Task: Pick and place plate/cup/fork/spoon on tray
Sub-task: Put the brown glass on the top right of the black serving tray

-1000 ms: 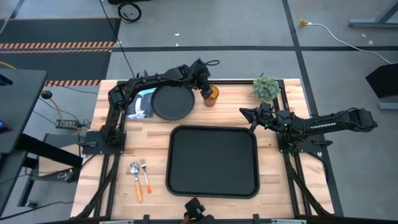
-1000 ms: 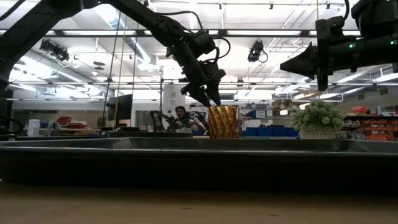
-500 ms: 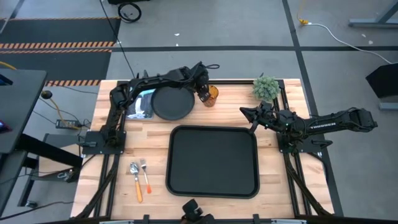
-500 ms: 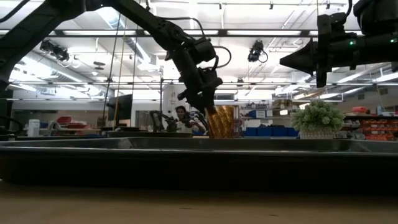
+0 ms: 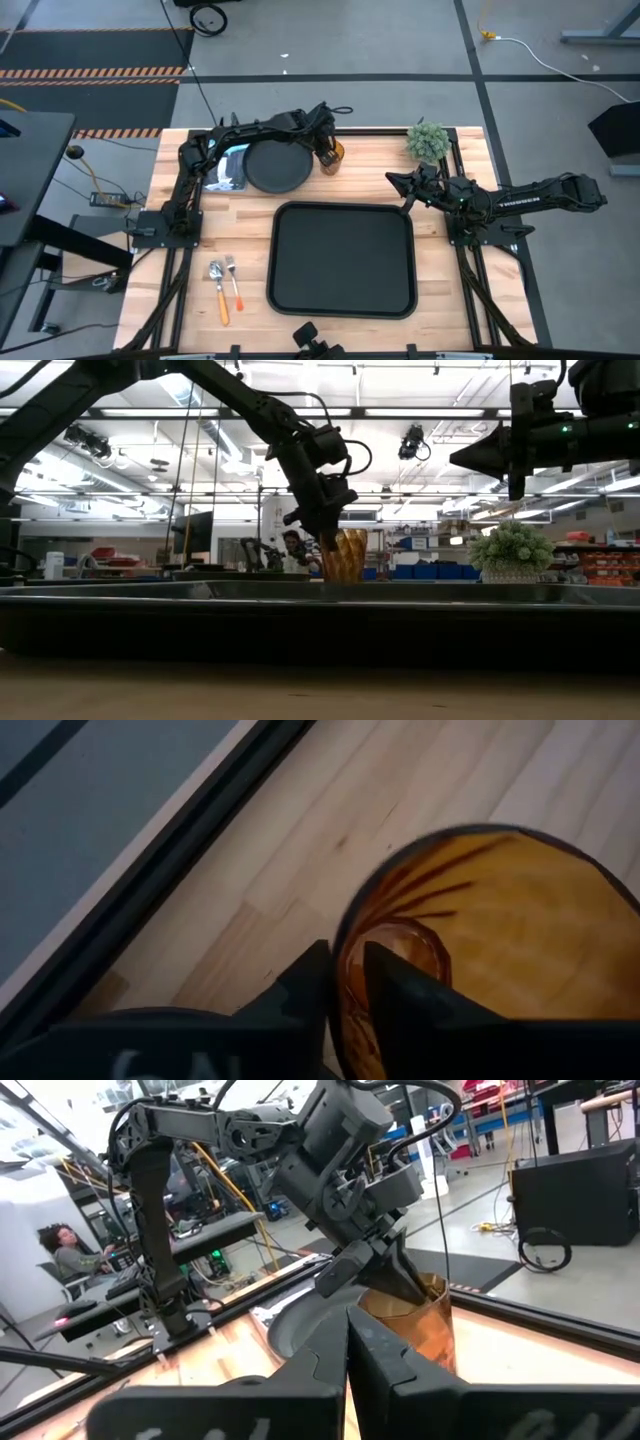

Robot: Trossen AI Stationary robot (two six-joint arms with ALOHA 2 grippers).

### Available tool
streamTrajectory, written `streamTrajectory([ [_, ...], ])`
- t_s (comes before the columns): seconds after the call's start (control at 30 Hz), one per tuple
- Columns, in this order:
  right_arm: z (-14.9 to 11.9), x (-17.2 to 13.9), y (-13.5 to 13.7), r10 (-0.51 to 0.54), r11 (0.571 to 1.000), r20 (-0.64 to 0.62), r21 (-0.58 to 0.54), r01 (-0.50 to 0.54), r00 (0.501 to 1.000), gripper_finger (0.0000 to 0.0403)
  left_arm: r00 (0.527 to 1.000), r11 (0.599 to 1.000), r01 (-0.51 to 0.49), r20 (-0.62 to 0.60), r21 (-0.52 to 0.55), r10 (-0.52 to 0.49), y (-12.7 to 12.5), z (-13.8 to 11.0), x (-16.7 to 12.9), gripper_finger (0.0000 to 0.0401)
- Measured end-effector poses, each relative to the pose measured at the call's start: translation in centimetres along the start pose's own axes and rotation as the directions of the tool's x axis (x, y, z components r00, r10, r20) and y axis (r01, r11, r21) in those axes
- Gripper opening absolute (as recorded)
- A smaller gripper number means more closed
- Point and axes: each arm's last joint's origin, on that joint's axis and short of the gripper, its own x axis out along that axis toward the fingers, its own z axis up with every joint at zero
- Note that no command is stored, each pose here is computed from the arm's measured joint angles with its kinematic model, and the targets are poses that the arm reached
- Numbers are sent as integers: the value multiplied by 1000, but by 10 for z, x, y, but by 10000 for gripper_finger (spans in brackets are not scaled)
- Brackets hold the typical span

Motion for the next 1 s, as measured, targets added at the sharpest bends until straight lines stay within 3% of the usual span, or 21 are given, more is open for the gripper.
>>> streamTrajectory([
  [0.17,0,0,0,0,1000,0,5,0,1000,11,1000,1000,3,11,4,-3,-2,1,0,22],
  [0.53,0,0,-1,-9,1000,3,12,9,1000,9,999,999,24,38,24,-25,-15,6,-5,23],
  [1.0,14,-5,-6,-23,1000,87,-15,25,996,8,977,967,161,105,200,-184,-102,14,-38,24],
])
